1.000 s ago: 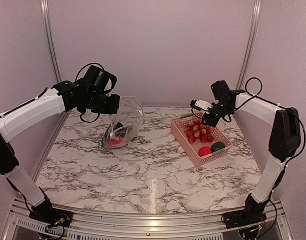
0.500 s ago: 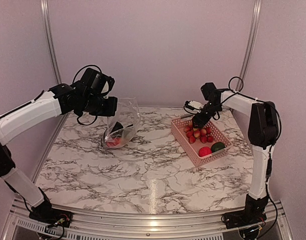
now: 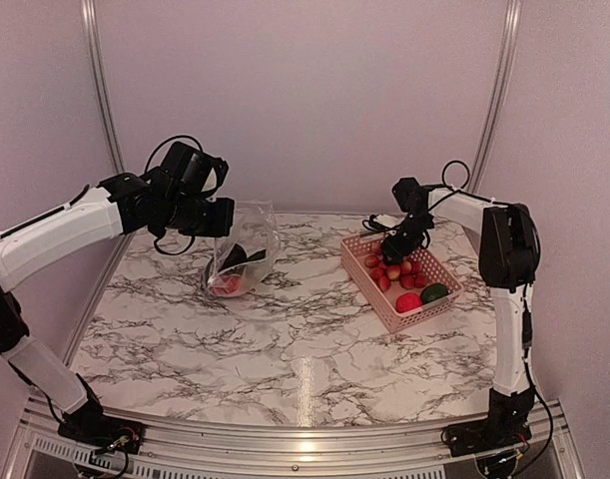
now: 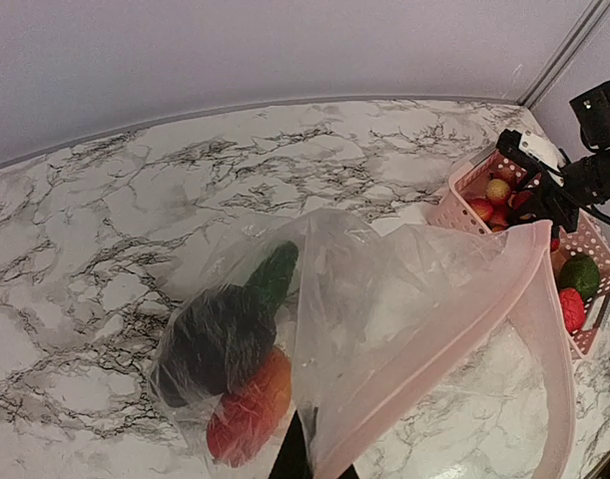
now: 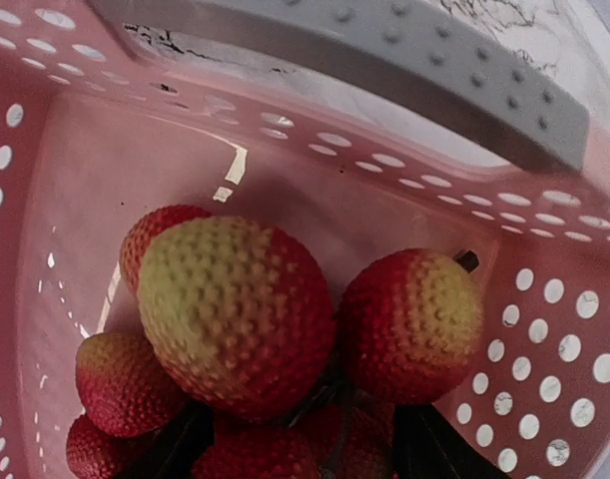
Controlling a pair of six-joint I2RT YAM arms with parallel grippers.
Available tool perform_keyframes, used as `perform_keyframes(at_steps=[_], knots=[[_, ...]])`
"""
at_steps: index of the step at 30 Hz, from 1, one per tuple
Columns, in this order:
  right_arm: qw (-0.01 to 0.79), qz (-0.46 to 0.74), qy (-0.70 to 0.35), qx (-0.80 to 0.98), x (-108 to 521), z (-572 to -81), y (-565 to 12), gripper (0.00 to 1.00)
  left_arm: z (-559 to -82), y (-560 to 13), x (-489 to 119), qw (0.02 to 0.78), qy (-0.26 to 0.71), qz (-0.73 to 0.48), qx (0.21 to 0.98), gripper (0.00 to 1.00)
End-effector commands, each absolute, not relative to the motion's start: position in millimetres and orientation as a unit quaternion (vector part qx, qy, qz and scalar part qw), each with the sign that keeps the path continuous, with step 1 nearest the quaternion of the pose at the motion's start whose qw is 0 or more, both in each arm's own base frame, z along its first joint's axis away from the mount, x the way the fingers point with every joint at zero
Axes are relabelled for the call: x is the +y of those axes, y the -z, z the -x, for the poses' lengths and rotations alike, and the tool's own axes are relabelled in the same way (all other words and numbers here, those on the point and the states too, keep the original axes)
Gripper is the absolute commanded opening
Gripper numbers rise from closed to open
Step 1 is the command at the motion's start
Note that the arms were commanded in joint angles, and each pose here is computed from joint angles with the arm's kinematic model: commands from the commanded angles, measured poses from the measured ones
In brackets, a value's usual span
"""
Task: Place the food in the zip-top bag and seal the zipper
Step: Pick up the fake fruit from the bin, then place the fake fruit in the zipper food storage bag.
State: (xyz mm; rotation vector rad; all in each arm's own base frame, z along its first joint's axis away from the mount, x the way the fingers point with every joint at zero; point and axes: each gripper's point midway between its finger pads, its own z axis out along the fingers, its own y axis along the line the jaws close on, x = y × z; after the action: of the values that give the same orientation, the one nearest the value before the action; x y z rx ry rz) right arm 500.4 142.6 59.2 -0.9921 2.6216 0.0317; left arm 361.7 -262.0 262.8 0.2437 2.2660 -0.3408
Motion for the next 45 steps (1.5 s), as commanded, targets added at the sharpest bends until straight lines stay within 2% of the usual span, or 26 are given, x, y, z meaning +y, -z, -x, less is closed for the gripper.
perform_keyframes(at_steps=[1,4,10,18,31,45], knots=[[0.134,0.333,-0.021,0.933,138,-488,-48,0.51,-359,-272,-262,0.414,0.153,-0.092,0.893,0.00],[0.155,0.332,-0.022,0.930,140,-488,-67,0.39,-359,-271,-262,0.414,0.154,-0.091,0.892,0.00],[0.205,0.333,-0.031,0.920,143,-483,-117,0.34,-361,-270,-267,0.413,0.162,-0.091,0.891,0.00],[0.308,0.336,-0.055,0.888,154,-476,-210,0.32,-364,-267,-274,0.410,0.172,-0.090,0.891,0.00],[0.463,0.390,-0.177,0.776,205,-436,-357,0.33,-367,-265,-293,0.399,0.223,-0.074,0.886,0.00],[0.532,0.473,-0.338,0.615,305,-367,-468,0.36,-368,-269,-321,0.372,0.287,-0.071,0.880,0.00]])
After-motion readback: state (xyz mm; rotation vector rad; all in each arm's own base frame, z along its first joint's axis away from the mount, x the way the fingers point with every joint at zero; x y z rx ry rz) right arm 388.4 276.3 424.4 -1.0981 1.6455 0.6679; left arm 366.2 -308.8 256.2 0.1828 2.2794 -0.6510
